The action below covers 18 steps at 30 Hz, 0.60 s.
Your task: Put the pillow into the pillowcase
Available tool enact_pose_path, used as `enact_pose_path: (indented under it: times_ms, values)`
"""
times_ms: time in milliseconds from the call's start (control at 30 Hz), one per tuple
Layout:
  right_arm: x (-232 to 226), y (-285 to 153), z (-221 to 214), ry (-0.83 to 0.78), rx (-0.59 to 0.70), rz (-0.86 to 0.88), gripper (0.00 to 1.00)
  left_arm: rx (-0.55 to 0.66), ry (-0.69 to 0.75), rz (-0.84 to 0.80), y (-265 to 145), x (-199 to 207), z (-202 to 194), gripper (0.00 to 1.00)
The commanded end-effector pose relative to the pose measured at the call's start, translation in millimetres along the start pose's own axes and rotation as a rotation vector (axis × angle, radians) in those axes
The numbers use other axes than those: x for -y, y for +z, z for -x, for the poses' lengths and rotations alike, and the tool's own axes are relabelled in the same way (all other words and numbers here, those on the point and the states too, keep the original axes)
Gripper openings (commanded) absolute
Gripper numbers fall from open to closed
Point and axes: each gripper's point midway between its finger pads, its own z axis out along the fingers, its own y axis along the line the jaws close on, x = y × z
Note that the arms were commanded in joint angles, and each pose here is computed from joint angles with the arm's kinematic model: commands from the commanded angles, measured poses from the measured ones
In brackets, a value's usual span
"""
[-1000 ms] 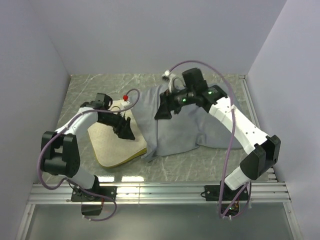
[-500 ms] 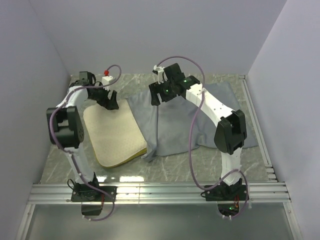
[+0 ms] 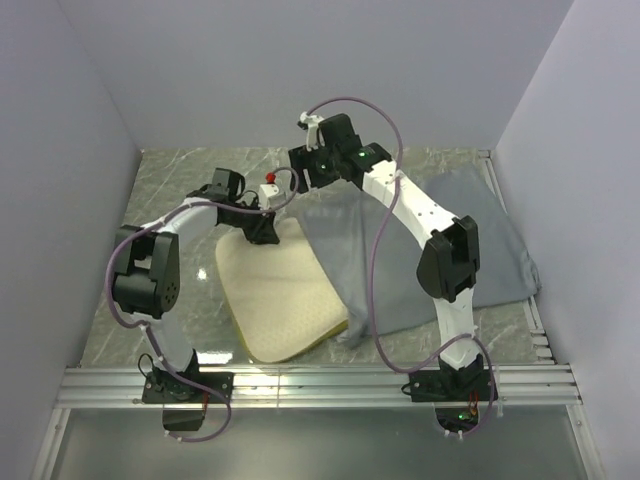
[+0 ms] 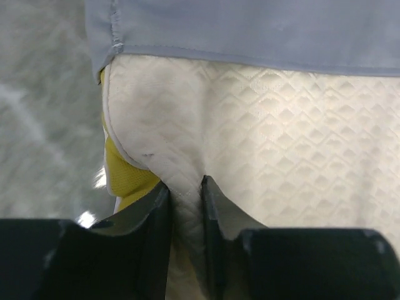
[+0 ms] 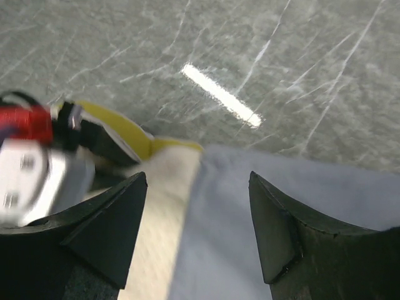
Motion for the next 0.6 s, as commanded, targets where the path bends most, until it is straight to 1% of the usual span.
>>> enact_pose_path:
  times_ms: [0,33,100,133,200,233,367,400,467,500,567]
  values:
    - [-17,19,-5,-0.011,-0.004,0.017,0.73,0.108,0.022,-0.085,1,24,25,0.29]
    - [-16,25,-13,-0.015,-0.016,-0.006,0.73,0.113,0.018,-0.078,1,23,24,0.41]
    - [-10,36,-26,-0.007,-0.048,-0.040,0.73,0.135,0.002,-0.069,-6,25,28,0.52]
    - [-7,38,-31,-0.005,-0.062,-0.057,0.73,0.139,-0.015,-0.072,-8,28,24,0.59]
    - [0,42,-44,0.000,-0.102,-0.085,0.72,0.172,-0.046,-0.059,-22,30,28,0.66]
    - [0,42,-51,-0.004,-0.123,-0.084,0.72,0.169,-0.064,-0.056,-25,32,23,0.70]
    - [-8,44,-74,-0.042,-0.196,-0.067,0.74,0.144,-0.125,-0.024,-44,32,5,0.80]
    - [-5,47,-81,-0.067,-0.215,-0.084,0.74,0.114,-0.170,-0.022,-48,33,-8,0.80]
    - [1,50,-89,-0.090,-0.248,-0.129,0.75,0.086,-0.199,-0.020,-50,31,-21,0.82]
    - [6,56,-96,-0.101,-0.267,-0.158,0.75,0.073,-0.247,-0.022,-54,29,-33,0.82]
    - [12,60,-98,-0.099,-0.271,-0.177,0.73,0.056,-0.279,-0.021,-53,27,-42,0.83]
